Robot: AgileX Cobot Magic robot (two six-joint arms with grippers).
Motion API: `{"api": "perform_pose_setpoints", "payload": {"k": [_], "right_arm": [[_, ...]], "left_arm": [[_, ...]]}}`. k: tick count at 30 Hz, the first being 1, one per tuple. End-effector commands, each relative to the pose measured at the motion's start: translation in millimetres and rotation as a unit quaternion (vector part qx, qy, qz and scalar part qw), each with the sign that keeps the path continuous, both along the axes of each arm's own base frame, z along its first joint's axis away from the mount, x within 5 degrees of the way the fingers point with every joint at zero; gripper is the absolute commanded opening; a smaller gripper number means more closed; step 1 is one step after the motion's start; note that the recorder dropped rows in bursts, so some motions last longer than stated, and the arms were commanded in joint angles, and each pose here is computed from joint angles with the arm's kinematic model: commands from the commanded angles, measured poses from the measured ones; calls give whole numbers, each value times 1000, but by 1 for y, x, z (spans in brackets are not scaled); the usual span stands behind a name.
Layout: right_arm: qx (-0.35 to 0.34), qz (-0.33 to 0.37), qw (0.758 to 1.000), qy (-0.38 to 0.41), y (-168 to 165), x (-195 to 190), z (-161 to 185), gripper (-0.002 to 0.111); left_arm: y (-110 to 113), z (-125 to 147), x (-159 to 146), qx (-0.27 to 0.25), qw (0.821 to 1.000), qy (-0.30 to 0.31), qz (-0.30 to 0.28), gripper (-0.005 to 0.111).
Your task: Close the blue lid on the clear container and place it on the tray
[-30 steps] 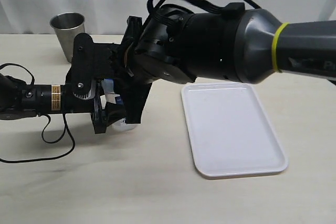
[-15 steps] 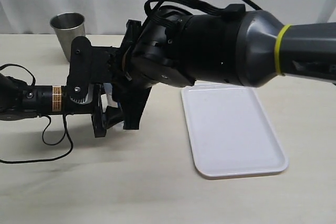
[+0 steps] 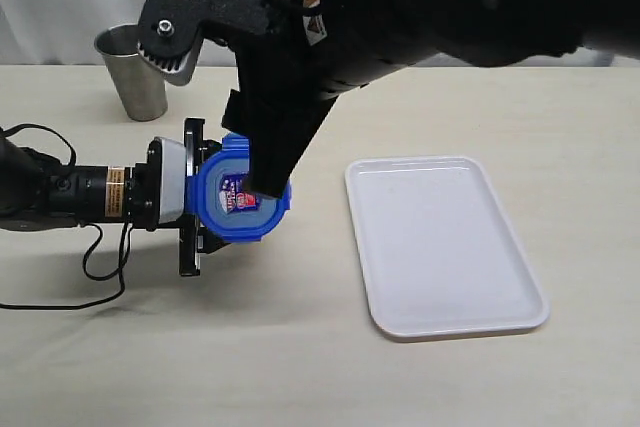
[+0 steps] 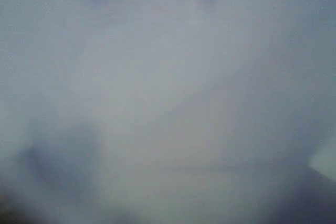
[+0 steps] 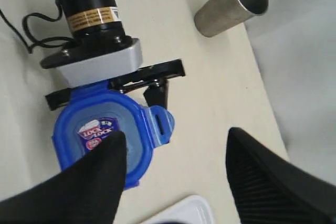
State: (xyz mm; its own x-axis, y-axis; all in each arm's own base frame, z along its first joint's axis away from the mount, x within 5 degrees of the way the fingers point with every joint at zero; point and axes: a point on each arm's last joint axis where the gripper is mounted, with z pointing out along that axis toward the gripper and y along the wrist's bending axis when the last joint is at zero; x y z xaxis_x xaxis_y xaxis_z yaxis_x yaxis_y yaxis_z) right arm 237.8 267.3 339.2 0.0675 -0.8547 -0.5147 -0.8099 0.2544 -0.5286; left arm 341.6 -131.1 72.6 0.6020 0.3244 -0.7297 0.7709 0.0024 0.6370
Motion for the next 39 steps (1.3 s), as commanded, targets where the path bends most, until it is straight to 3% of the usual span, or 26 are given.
{"api": "perform_pose_setpoints", "payload": {"k": [1,5,9,14,20,27,32,39], "right_arm": [[-1,28,998,49,8,-2,-14,54],[-47,24,993,104,17,14,-48,54],[-64,18,992,104,18,38,-64,53],[-68,37,991,111,21,36,-67,51],[-107,34,981,157,24,38,-94,51],[-127,32,974,184,25,38,-110,39],[-155,33,964,215,28,40,-134,39],[-152,50,959,234,30,36,-137,34]], "left_arm": [[-1,6,1,-2,998,-55,-6,0],[-3,6,-1,-1,998,-55,-14,0],[-13,6,-5,-2,998,-55,-27,0],[-13,6,-4,-3,998,-55,-24,0],[-13,6,-5,-2,998,-51,-29,0],[-13,6,-5,-4,999,-38,-27,0],[-13,6,-5,-10,1000,-15,-17,0],[-13,6,-5,-14,1000,0,-13,0]]}}
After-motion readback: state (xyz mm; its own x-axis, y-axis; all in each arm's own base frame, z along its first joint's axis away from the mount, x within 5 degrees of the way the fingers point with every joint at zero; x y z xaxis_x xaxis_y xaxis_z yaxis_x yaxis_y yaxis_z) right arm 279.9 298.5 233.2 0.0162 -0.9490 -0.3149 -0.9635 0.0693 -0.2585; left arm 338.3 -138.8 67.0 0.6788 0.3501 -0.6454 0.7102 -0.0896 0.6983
